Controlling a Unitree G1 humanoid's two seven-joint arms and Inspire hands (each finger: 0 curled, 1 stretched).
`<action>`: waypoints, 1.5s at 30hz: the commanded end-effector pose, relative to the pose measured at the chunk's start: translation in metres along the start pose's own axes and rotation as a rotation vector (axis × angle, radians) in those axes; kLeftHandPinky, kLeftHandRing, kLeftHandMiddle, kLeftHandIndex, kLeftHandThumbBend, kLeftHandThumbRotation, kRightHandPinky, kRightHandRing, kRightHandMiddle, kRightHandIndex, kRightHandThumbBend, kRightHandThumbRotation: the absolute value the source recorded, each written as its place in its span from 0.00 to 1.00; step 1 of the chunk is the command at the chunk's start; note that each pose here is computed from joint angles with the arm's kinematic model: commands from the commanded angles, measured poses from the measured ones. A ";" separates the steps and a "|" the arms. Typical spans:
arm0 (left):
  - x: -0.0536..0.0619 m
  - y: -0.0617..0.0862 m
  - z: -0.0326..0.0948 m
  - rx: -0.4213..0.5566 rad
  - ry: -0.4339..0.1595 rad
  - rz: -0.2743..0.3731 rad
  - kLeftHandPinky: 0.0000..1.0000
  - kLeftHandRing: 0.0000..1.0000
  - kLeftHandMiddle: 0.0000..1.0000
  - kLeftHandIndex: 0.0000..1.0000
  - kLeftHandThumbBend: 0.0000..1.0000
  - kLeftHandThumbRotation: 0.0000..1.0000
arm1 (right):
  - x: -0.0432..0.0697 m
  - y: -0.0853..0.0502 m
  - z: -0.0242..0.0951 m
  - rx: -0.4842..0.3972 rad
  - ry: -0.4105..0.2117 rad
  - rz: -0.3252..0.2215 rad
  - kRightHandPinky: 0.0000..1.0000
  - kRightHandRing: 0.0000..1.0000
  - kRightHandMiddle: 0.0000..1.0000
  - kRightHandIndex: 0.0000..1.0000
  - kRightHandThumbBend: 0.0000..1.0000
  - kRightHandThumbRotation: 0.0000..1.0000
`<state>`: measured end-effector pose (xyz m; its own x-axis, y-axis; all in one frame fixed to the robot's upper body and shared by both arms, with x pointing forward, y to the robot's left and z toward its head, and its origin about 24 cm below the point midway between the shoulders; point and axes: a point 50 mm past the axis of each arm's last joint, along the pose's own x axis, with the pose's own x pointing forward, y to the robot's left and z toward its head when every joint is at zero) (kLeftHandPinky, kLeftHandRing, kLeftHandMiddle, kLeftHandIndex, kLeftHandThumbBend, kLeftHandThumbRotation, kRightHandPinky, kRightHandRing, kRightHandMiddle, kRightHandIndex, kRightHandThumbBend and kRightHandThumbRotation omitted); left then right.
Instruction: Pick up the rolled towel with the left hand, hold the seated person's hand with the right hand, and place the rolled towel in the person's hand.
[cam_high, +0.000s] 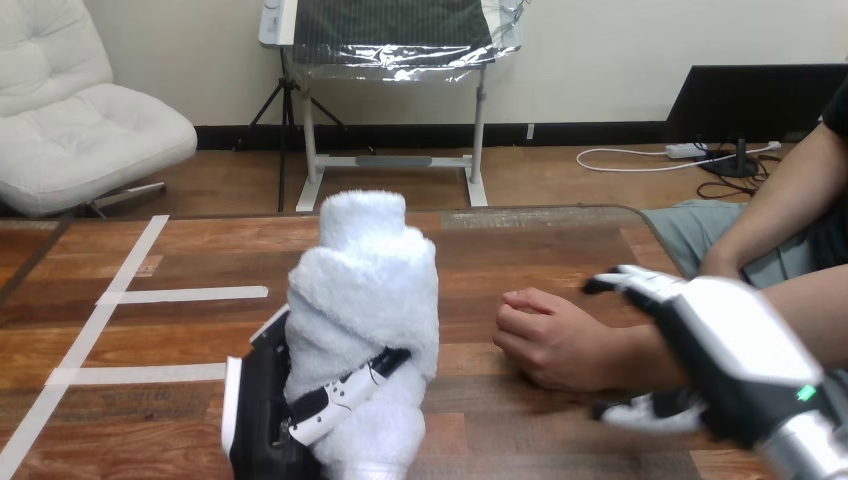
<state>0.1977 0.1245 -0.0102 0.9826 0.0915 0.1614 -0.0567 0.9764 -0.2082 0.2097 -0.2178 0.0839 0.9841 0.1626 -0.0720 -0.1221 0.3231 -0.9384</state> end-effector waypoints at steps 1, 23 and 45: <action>0.023 -0.033 0.043 -0.087 -0.273 -0.075 0.25 0.33 0.40 0.49 0.59 0.00 | 0.025 -0.067 0.010 -0.187 -0.045 -0.136 0.75 0.86 0.85 0.79 0.92 0.00; 0.021 -0.034 0.041 -0.062 -0.288 -0.085 0.25 0.34 0.41 0.49 0.63 0.01 | 0.055 -0.080 -0.014 -0.339 0.100 0.078 0.76 0.86 0.86 0.81 0.91 0.00; 0.021 -0.034 0.042 -0.057 -0.298 -0.084 0.25 0.33 0.41 0.49 0.62 0.02 | 0.079 -0.076 -0.028 -0.387 0.147 0.203 0.82 0.89 0.89 0.84 0.85 0.03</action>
<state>0.1977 0.1155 0.0093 0.9501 0.0348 0.3100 0.0162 0.9869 -0.1606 0.2875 -0.2594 0.1224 0.9461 0.0313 -0.3224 -0.3214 -0.0327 -0.9464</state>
